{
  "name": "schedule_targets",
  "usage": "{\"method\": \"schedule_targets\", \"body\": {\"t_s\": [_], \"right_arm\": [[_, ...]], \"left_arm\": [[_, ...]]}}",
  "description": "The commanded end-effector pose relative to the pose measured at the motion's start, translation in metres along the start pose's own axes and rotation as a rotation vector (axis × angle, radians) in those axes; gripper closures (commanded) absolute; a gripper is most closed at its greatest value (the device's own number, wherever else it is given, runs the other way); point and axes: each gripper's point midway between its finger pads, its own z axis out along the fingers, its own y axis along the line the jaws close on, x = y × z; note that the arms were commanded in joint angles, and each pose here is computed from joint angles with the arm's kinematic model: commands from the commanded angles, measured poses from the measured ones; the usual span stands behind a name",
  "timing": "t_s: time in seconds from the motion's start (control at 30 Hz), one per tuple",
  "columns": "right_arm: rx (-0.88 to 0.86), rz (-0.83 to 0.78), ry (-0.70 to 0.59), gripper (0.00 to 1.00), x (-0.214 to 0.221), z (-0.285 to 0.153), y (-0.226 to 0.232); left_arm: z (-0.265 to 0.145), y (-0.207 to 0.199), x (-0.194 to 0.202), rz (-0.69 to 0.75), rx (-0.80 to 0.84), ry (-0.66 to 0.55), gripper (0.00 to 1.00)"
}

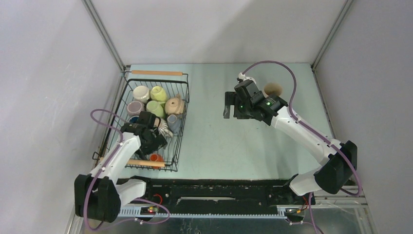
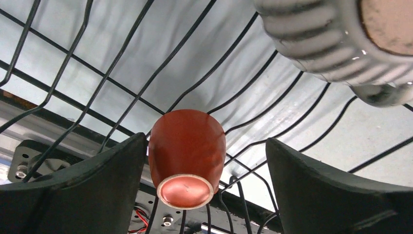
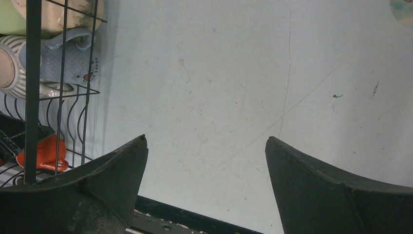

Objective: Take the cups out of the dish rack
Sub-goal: Unload the cup from the dish rack.

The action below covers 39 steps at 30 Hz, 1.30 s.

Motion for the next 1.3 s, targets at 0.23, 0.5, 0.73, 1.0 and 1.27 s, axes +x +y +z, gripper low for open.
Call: {"method": "schedule_targets", "body": {"t_s": [0.23, 0.5, 0.73, 1.0, 1.27], "right_arm": [[0.012, 0.005, -0.016, 0.03, 0.005, 0.004, 0.002], [0.010, 0.012, -0.026, 0.03, 0.007, 0.006, 0.000], [0.002, 0.012, -0.039, 0.03, 0.004, 0.006, 0.000], [0.002, 0.015, -0.040, 0.03, 0.001, 0.010, -0.004], [-0.014, 0.015, -0.040, 0.03, 0.000, 0.012, 0.000]], "left_arm": [[0.000, 0.006, 0.013, -0.055, -0.005, 0.037, 0.00], [0.003, 0.005, 0.024, -0.039, -0.026, 0.119, 0.11], [0.003, 0.001, 0.029, -0.008, -0.030, 0.177, 0.21], [-0.002, -0.010, 0.027, 0.083, -0.004, 0.209, 0.26], [-0.017, -0.009, 0.014, 0.144, 0.005, 0.159, 0.09]]}}
